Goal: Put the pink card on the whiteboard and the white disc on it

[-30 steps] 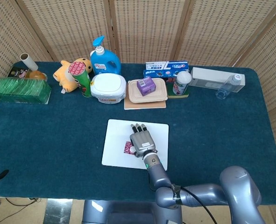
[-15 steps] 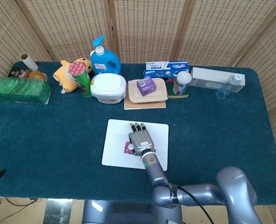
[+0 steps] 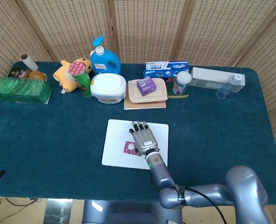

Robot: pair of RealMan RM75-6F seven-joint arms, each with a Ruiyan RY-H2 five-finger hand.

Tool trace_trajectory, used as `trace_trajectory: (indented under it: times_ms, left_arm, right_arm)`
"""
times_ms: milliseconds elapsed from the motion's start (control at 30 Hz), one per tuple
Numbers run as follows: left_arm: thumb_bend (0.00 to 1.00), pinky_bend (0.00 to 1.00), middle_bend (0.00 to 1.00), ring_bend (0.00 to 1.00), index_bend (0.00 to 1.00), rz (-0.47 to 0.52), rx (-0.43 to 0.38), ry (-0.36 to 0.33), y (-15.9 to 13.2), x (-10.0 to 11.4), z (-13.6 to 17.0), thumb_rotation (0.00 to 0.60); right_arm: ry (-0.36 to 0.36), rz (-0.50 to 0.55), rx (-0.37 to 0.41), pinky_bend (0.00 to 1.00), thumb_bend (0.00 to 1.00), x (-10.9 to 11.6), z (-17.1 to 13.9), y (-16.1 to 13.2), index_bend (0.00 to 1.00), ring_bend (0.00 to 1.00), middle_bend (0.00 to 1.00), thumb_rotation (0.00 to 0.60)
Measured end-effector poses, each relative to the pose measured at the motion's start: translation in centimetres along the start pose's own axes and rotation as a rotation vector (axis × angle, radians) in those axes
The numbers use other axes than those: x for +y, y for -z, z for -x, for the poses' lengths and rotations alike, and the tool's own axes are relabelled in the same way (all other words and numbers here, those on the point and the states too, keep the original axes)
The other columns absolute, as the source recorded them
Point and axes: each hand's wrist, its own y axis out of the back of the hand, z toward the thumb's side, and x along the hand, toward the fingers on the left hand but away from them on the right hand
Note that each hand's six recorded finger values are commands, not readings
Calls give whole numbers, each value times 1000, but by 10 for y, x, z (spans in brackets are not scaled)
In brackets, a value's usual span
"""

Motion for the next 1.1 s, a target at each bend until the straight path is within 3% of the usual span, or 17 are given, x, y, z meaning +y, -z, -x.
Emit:
trace_trajectory:
  times_ms: [233, 400, 567, 633, 800, 900, 1100]
  left_arm:
    - [72, 0, 0, 0, 0, -9, -9, 2, -2, -2, 2, 600]
    - [73, 0, 0, 0, 0, -15, -13, -6, -5, -2, 5, 600]
    - [72, 0, 0, 0, 0, -27, -12, -11, -7, -3, 7, 600]
    - [72, 0, 0, 0, 0, -40, -9, -14, -8, -4, 8, 600]
    - [73, 0, 0, 0, 0, -72, -17, -25, -13, -5, 13, 600]
    - [74, 0, 0, 0, 0, -78, -24, -36, -16, -6, 16, 600]
    - [73, 0, 0, 0, 0, -67, -30, -34, -19, -9, 17, 600]
  right_arm:
    - [78, 0, 40, 98, 308, 16, -12, 31, 190, 0, 72, 600]
    - [171, 23, 92, 100, 137, 31, -27, 63, 181, 0, 70, 600]
    - [257, 71, 131, 58, 28, 41, -49, 106, 160, 0, 55, 600]
    - [281, 105, 106, 27, 5, 43, -63, 136, 159, 0, 50, 584]
    - [367, 103, -7, 0, 0, 49, -110, 210, 136, 0, 34, 448]
    - [411, 78, -73, 0, 0, 51, -139, 241, 127, 0, 23, 439]
    - [486, 59, -116, 0, 0, 54, -181, 264, 109, 0, 3, 428]
